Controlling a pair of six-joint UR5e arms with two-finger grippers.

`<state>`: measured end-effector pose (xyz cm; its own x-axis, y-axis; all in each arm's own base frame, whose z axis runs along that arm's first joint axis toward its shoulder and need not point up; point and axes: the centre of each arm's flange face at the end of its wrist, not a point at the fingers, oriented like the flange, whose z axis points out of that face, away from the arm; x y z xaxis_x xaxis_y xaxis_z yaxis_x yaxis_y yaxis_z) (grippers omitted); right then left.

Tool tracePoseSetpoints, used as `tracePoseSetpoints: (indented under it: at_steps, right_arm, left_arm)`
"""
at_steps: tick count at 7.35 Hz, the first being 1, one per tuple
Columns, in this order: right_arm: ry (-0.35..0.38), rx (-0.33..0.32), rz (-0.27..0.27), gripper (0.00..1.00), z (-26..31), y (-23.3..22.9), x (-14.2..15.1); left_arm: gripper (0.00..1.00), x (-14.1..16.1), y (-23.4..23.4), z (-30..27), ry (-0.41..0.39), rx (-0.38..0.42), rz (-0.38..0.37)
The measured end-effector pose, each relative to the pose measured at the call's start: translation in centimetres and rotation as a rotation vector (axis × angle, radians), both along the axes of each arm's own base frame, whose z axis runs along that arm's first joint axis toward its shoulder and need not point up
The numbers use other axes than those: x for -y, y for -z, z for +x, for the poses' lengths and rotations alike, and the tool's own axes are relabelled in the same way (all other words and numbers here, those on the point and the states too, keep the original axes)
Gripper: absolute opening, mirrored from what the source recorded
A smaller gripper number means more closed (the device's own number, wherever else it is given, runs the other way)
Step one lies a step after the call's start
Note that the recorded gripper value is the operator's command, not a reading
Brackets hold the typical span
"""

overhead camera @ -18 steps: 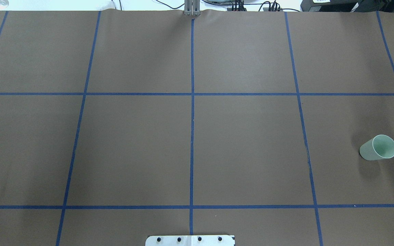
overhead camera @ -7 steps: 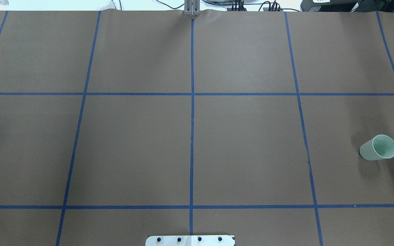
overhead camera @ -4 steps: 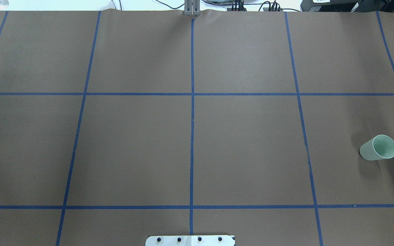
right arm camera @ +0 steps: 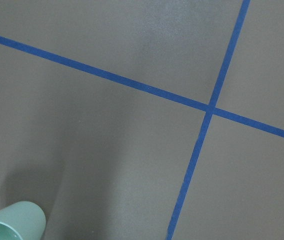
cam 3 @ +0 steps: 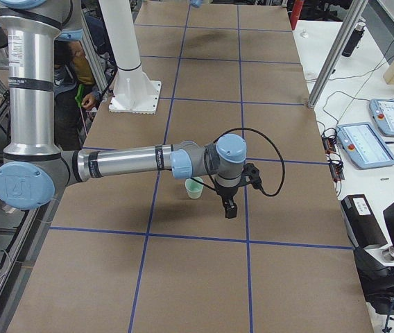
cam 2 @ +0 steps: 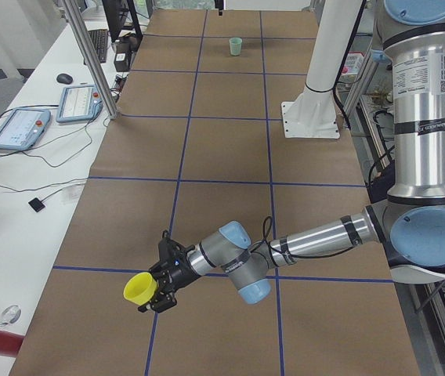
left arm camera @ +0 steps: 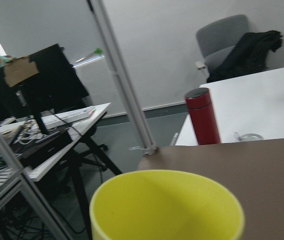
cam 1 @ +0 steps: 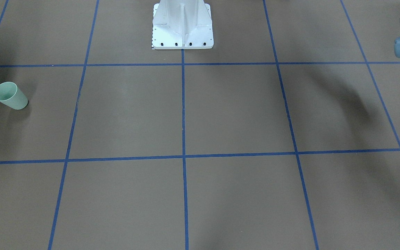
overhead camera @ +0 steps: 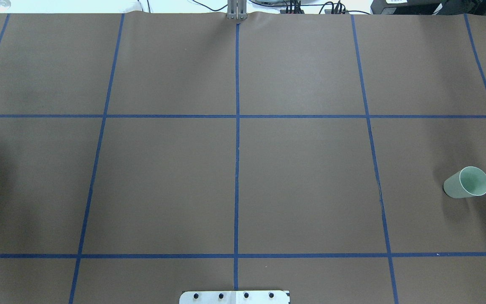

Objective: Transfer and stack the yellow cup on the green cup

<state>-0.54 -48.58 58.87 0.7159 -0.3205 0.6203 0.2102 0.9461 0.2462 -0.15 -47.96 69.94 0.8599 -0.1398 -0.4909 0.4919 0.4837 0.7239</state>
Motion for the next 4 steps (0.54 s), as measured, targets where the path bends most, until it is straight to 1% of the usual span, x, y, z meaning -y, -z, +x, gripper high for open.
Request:
tracePoseSetpoints:
  at_steps: [1, 2, 4]
  right_arm:
    - [-0.001, 0.002, 0.023, 1.0, -0.1, 0.6, 0.7]
    - [-0.001, 0.004, 0.041, 1.0, -0.1, 1.1, 1.1]
    - [-0.004, 0.011, 0.084, 1.0, 0.0, 1.1, 1.2]
  left_arm:
    - [0.01, 0.4, 2.8, 1.1, -0.092, -0.053, 0.065]
    - [0.01, 0.9, 6.3, 2.4, -0.2, -0.087, 0.137]
    - [0.03, 2.0, 12.9, 4.9, -0.435, -0.124, 0.274]
